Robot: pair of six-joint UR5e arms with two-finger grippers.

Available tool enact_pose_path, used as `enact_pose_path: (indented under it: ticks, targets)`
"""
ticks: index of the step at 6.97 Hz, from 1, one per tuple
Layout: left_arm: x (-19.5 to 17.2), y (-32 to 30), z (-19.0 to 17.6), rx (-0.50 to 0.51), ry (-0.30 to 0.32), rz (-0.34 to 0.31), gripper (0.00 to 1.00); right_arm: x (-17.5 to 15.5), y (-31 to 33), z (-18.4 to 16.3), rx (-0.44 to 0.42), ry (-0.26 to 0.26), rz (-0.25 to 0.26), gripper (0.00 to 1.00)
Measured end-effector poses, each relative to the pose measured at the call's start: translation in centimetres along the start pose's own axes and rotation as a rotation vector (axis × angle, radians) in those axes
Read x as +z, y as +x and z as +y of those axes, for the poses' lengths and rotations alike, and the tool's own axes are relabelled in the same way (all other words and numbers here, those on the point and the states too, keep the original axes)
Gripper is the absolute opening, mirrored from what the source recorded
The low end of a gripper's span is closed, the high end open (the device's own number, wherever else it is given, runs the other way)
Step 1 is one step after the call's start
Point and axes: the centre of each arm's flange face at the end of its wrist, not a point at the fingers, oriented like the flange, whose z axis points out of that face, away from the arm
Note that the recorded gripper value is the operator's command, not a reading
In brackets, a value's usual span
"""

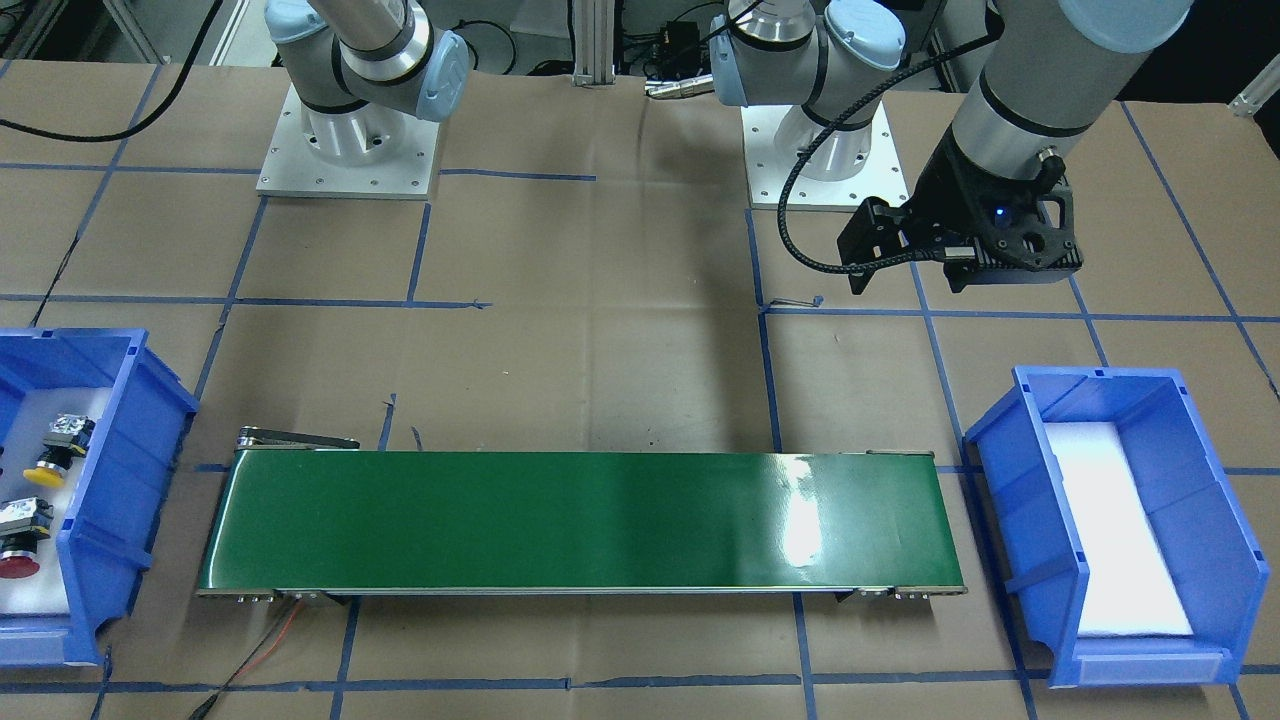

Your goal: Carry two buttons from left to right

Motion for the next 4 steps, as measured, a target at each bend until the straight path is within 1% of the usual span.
enact_pose_path:
  ticks: [1, 2, 4]
  targets:
    - [0.4, 0.0, -0.1, 0.003, -0.013, 0.0, 1.0, -4.0, -5.1, 2.1, 0.054, 0.008, -0.003, 1.0]
    - [0.9, 0.0, 0.0, 0.008, -0.027, 0.0, 1.0, -7.3, -10.8, 4.4, 0.089, 0.027, -0.005, 1.0]
    - [1.5, 0.1, 0.2, 0.016, -0.054, 0.002, 1.0, -11.8, -21.3, 9.5, 0.114, 0.078, -0.017, 1.0]
